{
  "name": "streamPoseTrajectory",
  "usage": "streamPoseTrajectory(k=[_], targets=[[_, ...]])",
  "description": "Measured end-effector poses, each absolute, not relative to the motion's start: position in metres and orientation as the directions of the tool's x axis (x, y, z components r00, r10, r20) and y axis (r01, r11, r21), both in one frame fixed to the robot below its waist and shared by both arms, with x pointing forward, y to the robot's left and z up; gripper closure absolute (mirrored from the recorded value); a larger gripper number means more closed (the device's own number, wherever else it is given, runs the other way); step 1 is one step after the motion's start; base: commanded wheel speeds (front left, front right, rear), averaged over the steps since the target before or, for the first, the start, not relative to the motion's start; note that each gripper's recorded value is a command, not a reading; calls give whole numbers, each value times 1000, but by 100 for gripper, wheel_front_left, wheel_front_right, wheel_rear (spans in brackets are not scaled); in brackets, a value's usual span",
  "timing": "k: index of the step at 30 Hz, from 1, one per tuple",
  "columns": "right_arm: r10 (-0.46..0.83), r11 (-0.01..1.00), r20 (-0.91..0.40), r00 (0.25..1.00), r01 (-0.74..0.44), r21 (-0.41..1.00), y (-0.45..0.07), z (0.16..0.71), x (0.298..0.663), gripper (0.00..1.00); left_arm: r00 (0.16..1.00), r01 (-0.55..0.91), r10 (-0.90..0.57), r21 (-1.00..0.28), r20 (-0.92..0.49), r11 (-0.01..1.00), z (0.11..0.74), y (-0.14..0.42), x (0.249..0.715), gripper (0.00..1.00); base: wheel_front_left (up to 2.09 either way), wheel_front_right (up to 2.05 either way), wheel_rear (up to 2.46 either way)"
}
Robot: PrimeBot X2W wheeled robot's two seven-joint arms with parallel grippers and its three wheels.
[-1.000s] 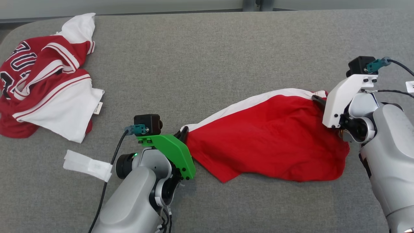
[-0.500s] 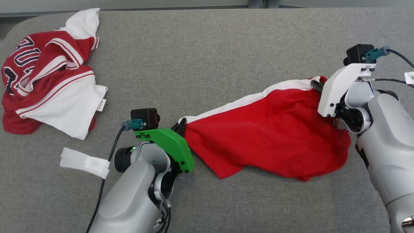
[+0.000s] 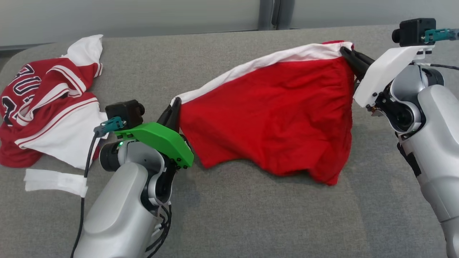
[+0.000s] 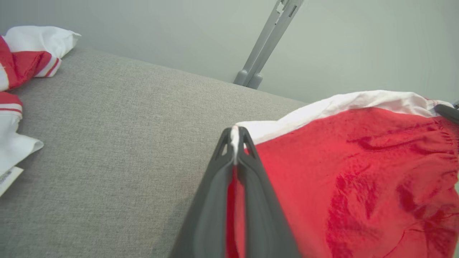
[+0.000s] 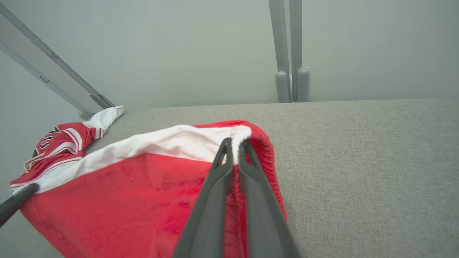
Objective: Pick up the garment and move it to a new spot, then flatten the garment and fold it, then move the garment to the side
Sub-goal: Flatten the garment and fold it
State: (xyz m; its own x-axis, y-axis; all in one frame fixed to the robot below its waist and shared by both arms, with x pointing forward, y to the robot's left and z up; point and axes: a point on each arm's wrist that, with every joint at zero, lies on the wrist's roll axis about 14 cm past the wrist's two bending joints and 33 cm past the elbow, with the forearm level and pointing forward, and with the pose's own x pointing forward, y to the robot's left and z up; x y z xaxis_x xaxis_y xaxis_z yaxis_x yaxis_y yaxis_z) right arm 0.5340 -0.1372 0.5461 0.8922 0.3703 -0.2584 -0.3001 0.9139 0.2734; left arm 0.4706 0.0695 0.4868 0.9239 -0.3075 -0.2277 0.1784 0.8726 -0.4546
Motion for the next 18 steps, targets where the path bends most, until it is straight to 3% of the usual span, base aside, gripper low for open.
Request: streamPoseTrajectory(k=[10,18], targets=[[411,875,-10,912,-392,284,-143,618,492,100,956,257,-293,-440,-14,861,556,79,456,100,0,0,0],[403,868,113,908,-418,268,-158,653,452,100,958,288,-256,-429,131,856,605,96,429,100,0,0,0]])
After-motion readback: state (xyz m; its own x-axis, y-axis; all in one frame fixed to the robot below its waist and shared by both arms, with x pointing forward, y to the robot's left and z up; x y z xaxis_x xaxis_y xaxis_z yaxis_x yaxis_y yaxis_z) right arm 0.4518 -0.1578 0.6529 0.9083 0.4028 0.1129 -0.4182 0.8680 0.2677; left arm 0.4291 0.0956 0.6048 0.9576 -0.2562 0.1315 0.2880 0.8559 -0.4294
